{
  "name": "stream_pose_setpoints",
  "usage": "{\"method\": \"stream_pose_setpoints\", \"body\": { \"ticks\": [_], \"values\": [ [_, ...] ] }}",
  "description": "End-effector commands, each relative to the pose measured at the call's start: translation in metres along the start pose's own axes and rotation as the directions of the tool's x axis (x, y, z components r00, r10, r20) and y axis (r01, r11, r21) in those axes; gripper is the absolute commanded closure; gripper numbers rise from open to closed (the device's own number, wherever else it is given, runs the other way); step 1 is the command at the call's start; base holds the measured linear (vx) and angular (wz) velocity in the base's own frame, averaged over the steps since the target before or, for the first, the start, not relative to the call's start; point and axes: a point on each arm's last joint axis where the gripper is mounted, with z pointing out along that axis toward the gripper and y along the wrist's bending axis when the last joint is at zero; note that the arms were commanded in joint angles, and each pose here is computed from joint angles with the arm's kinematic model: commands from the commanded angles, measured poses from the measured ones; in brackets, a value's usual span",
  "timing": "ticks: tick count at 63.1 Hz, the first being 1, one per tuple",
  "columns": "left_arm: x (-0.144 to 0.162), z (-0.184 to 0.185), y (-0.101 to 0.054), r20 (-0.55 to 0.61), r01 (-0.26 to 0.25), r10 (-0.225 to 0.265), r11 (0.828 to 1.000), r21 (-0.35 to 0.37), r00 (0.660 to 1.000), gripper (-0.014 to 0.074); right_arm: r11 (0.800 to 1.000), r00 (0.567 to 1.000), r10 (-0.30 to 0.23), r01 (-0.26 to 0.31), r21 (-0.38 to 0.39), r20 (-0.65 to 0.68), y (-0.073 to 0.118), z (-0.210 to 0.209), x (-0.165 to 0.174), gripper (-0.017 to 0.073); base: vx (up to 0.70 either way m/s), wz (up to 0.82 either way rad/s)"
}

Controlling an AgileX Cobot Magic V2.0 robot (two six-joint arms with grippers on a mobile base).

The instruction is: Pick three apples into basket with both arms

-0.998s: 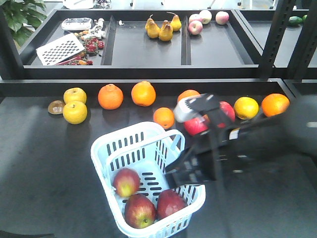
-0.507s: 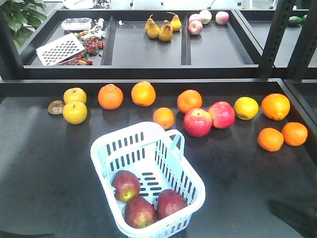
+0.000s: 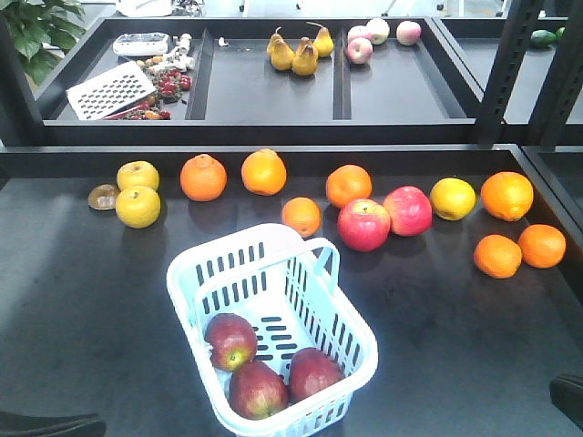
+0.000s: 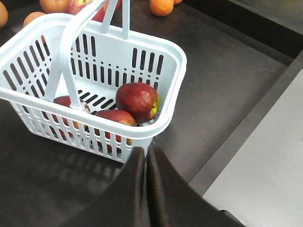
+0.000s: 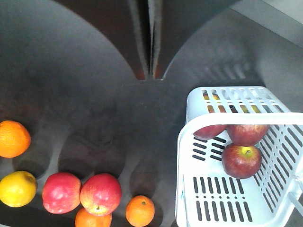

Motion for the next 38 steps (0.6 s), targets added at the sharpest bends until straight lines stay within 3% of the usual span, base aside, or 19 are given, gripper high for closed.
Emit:
{"method": "stream_pose_setpoints", "body": {
  "ticks": [1, 38],
  "values": [
    [-0.0128, -0.0032, 0.0004, 0.084, 0.023, -0.022, 1.0, -0.012, 0.996, 0.06, 1.0, 0.996, -0.008, 0.008, 0.006, 0.087, -0.001, -0.0041, -0.0128, 0.0561, 0.0, 0.0],
    [-0.0141, -0.0033, 0.0012, 0.098, 0.021, -0.019, 1.0, -0.02, 0.995, 0.06, 1.0, 0.996, -0.008, 0.008, 0.006, 0.087, -0.001, -0.0041, -0.0128, 0.0561, 0.0, 0.0]
  ]
}}
